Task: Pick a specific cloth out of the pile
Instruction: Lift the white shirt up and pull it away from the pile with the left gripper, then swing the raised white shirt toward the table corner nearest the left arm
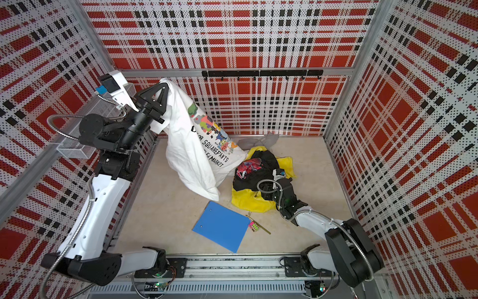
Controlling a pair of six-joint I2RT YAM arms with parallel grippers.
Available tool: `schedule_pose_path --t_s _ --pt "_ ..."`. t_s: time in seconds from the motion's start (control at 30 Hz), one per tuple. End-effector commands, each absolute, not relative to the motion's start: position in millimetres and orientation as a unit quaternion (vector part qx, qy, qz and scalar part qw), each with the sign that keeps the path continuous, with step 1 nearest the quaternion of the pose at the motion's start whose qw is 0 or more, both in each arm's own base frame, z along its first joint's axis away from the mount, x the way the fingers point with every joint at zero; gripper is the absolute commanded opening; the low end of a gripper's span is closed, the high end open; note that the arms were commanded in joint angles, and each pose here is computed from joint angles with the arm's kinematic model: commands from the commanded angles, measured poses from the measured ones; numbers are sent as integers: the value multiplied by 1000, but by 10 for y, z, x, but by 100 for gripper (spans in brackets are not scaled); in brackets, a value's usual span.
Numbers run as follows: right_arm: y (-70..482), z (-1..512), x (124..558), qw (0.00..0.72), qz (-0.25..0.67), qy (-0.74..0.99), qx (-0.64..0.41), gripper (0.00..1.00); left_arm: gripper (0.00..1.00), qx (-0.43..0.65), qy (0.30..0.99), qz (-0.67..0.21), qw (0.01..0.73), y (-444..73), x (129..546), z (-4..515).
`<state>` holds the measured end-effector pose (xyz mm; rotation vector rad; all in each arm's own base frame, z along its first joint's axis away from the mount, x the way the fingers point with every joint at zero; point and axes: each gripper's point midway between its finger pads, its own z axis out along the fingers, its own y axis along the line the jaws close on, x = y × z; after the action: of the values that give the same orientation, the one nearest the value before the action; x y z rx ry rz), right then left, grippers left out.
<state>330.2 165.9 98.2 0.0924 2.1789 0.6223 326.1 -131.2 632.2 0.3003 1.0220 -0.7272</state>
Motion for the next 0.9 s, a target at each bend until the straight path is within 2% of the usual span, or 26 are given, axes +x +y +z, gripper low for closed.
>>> schedule_pose_path --t_s 0.0,0.27,0.67,0.87 --pt "1585 945 3410 435 225 870 62 49 0 136 435 -306 836 -1111 2941 6573" --pt "1399 828 3461 424 171 884 101 56 0 114 411 -280 860 -853 2731 6813" --pt "1372 731 3431 417 165 888 103 57 0 93 369 -284 880 -705 2682 7134" --pt "1487 783 3419 422 197 881 82 60 0 76 326 -292 896 -626 2585 7292"
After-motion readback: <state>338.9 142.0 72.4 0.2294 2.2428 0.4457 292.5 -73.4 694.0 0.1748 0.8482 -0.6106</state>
